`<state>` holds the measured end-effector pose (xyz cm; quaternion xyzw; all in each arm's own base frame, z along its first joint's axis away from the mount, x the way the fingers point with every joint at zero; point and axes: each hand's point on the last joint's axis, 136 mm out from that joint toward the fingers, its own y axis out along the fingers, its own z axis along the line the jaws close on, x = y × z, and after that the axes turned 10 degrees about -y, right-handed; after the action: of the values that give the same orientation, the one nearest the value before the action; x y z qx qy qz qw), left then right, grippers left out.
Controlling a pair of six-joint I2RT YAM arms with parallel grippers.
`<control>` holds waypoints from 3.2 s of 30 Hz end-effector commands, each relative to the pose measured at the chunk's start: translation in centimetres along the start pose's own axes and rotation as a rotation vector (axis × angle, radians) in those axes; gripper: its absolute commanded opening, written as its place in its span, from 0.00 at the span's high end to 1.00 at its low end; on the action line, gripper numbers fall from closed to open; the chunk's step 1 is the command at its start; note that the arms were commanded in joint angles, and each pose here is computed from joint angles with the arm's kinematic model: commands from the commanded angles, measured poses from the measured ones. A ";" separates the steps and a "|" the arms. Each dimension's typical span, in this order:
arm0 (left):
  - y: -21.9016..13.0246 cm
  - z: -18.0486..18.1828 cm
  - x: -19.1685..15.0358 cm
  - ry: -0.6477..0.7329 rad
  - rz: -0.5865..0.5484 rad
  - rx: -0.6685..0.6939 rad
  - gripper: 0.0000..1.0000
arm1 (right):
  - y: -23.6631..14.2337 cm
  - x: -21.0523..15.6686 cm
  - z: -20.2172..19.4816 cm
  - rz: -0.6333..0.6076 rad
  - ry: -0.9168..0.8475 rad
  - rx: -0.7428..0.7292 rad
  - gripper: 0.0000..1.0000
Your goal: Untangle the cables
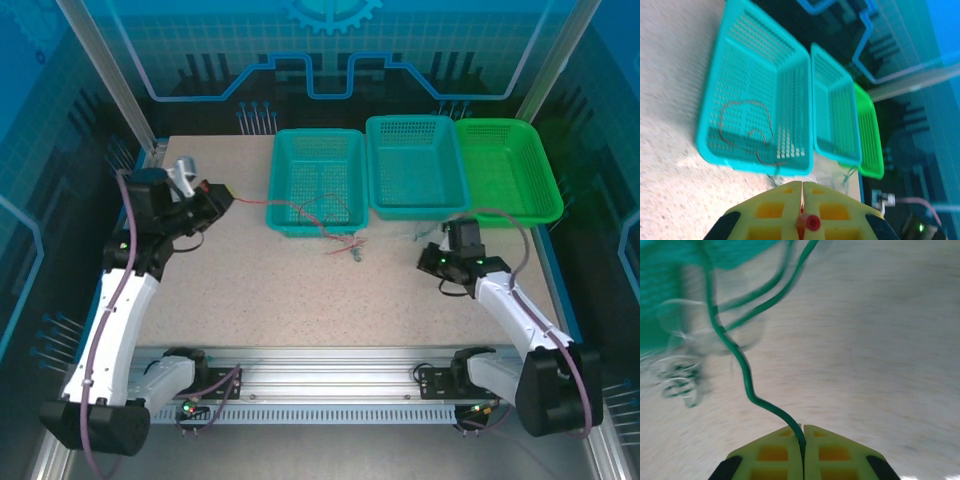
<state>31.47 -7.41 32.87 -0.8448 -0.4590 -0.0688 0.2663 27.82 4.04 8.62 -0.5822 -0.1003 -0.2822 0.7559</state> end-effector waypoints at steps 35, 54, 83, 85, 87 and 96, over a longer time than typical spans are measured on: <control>16.3 -10.2 5.9 0.114 0.072 -0.428 1.00 | -1.2 -2.6 -0.6 0.091 0.021 -0.001 1.00; 23.1 0.3 1.5 0.439 0.073 0.091 0.14 | -2.5 -1.8 0.2 0.075 -0.002 0.017 1.00; 11.5 -9.6 -21.9 0.891 0.421 -0.645 0.01 | -11.6 3.3 11.0 -0.124 -0.361 0.422 1.00; 12.7 -9.7 -22.3 0.913 0.412 -0.658 0.01 | -13.2 3.6 12.0 -0.156 -0.396 0.458 1.00; 14.3 -9.1 -22.4 0.945 0.384 -0.655 0.01 | -14.5 3.6 12.9 -0.182 -0.429 0.498 1.00; 17.7 -11.7 -23.8 0.838 0.458 -0.779 0.02 | -19.2 3.1 15.9 -0.246 -0.493 0.676 1.00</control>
<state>33.94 -37.20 23.65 -0.8608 -0.0619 -0.4733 0.1764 24.05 13.49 28.40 -0.3813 -0.4058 -0.1883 0.8090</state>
